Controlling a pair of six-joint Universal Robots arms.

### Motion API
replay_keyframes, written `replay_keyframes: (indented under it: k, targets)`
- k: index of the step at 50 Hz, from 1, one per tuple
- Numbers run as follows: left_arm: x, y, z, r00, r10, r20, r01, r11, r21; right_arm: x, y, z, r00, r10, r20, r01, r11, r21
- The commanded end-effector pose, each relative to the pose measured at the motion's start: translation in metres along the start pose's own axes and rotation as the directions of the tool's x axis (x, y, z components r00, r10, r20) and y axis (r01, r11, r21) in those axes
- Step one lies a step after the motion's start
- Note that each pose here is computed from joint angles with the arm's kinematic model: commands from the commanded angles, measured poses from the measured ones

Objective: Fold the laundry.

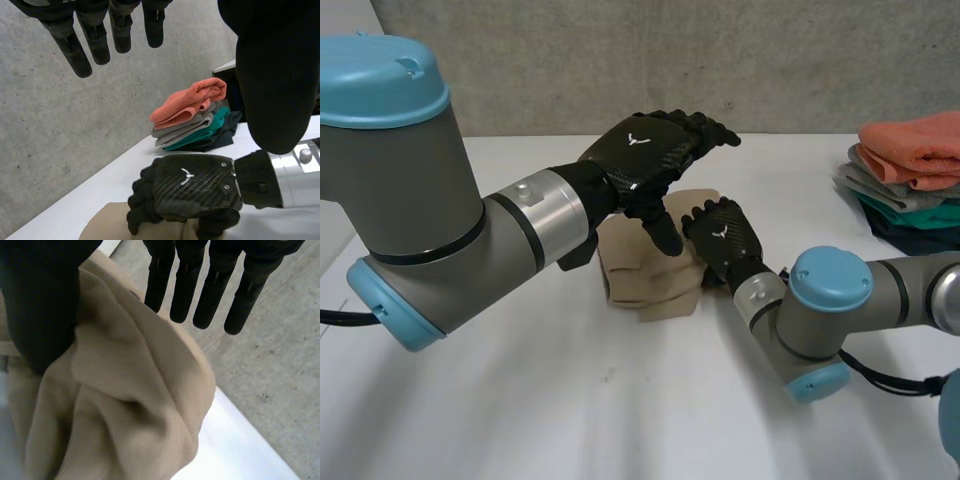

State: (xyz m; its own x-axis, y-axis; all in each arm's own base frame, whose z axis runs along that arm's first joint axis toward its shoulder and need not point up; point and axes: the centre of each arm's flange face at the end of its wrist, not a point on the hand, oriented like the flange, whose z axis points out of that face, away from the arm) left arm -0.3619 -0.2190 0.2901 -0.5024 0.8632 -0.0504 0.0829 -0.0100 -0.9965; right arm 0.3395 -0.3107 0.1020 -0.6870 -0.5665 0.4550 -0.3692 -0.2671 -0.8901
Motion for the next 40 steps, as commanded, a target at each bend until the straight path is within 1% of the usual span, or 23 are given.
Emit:
replay_keyframes:
  k: [1,9,14,18,19,22,24,26,27,30,31,34,35,37,38,40]
  targets:
    - [-0.003,0.001,0.0,1.0,-0.002,0.007,0.002,1.0,-0.001,0.005,-0.003,0.015,1.0,-0.009,-0.013,0.009,0.999,0.031]
    - [-0.004,0.001,0.0,1.0,-0.002,0.008,0.002,1.0,-0.001,0.004,0.002,0.028,1.0,-0.003,0.009,0.003,1.0,-0.004]
    - [-0.009,0.0,-0.001,1.0,-0.001,0.021,0.001,1.0,0.001,0.011,-0.006,0.041,1.0,-0.009,-0.013,0.01,0.999,0.034]
    - [-0.014,-0.004,-0.002,0.999,0.002,0.035,-0.003,1.0,0.01,0.025,-0.033,0.051,0.999,-0.006,-0.038,0.011,0.992,0.124]
    - [-0.015,-0.004,-0.001,0.999,0.003,0.039,-0.003,1.0,0.011,0.037,-0.05,0.056,0.998,-0.002,-0.063,0.013,0.984,0.18]
    - [-0.017,-0.009,-0.002,0.999,0.01,0.044,-0.011,1.0,0.023,0.058,-0.075,0.062,0.994,0.033,-0.109,-0.002,0.962,0.274]
    - [-0.019,-0.015,-0.005,0.999,0.017,0.05,-0.019,0.999,0.039,0.082,-0.096,0.065,0.985,0.08,-0.153,-0.018,0.931,0.366]
    - [-0.02,-0.02,-0.007,0.998,0.022,0.056,-0.025,0.998,0.051,0.103,-0.106,0.065,0.976,0.103,-0.194,-0.014,0.911,0.412]
    - [-0.02,-0.022,-0.008,0.998,0.025,0.059,-0.029,0.998,0.058,0.128,-0.117,0.063,0.962,0.117,-0.248,0.011,0.888,0.46]
    - [-0.021,-0.027,-0.009,0.997,0.033,0.064,-0.038,0.996,0.075,0.167,-0.129,0.058,0.938,0.136,-0.32,0.048,0.86,0.509]
    - [-0.021,-0.029,-0.01,0.997,0.036,0.064,-0.041,0.996,0.082,0.193,-0.131,0.053,0.919,0.143,-0.368,0.077,0.849,0.522]
    - [-0.021,-0.033,-0.011,0.997,0.042,0.066,-0.048,0.994,0.094,0.231,-0.129,0.045,0.891,0.157,-0.427,0.104,0.844,0.526]
    - [-0.021,-0.034,-0.012,0.997,0.043,0.066,-0.049,0.994,0.097,0.257,-0.122,0.038,0.871,0.167,-0.463,0.114,0.846,0.52]
    - [-0.02,-0.035,-0.012,0.997,0.043,0.065,-0.049,0.994,0.097,0.287,-0.112,0.03,0.847,0.176,-0.502,0.125,0.851,0.509]
    - [-0.02,-0.035,-0.012,0.997,0.043,0.065,-0.049,0.994,0.097,0.315,-0.097,0.021,0.824,0.187,-0.534,0.125,0.86,0.495]
    - [-0.018,-0.033,-0.012,0.997,0.039,0.061,-0.045,0.995,0.092,0.346,-0.076,0.01,0.804,0.2,-0.56,0.108,0.877,0.469]
